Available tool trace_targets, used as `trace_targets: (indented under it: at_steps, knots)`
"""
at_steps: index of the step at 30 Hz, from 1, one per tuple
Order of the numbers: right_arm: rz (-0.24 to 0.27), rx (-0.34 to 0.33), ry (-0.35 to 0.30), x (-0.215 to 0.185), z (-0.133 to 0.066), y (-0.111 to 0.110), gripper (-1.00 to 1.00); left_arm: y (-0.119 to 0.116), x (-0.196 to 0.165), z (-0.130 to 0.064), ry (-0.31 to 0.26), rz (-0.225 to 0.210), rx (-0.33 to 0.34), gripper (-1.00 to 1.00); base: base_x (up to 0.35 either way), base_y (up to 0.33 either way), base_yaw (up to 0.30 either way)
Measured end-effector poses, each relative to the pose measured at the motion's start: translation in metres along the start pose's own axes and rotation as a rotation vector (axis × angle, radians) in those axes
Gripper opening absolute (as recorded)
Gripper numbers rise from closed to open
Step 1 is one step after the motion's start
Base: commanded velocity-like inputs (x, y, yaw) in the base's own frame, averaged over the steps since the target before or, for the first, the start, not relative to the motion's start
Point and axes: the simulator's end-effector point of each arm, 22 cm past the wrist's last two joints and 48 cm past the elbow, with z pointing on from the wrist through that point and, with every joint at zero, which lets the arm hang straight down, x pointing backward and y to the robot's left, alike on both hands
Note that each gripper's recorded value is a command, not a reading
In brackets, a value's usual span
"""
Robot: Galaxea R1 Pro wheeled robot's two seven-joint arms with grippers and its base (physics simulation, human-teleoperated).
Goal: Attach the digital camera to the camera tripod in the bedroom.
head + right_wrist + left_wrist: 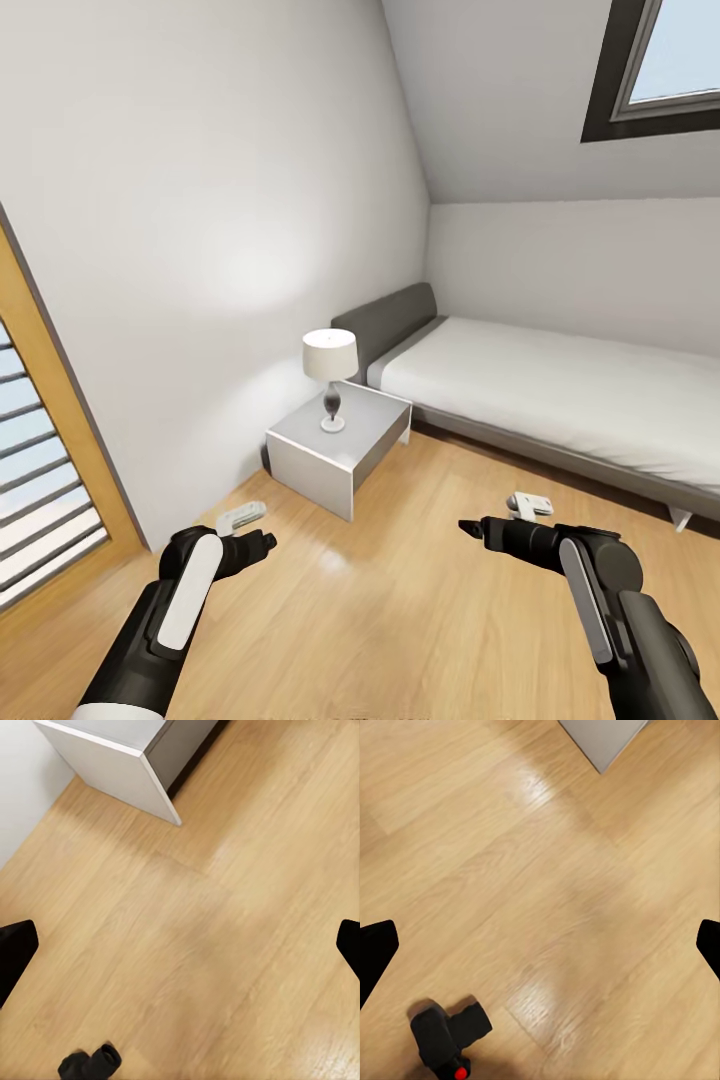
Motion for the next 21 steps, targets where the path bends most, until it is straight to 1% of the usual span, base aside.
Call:
trace_targets:
  at_steps: [21]
  knots:
    - [-0.001, 0.001, -0.003, 0.035, 0.022, -0.015, 1.0, 0.018, 0.03, 0.032, -0.001, -0.003, -0.016, 1.0, 0.0, 0.0, 0.0]
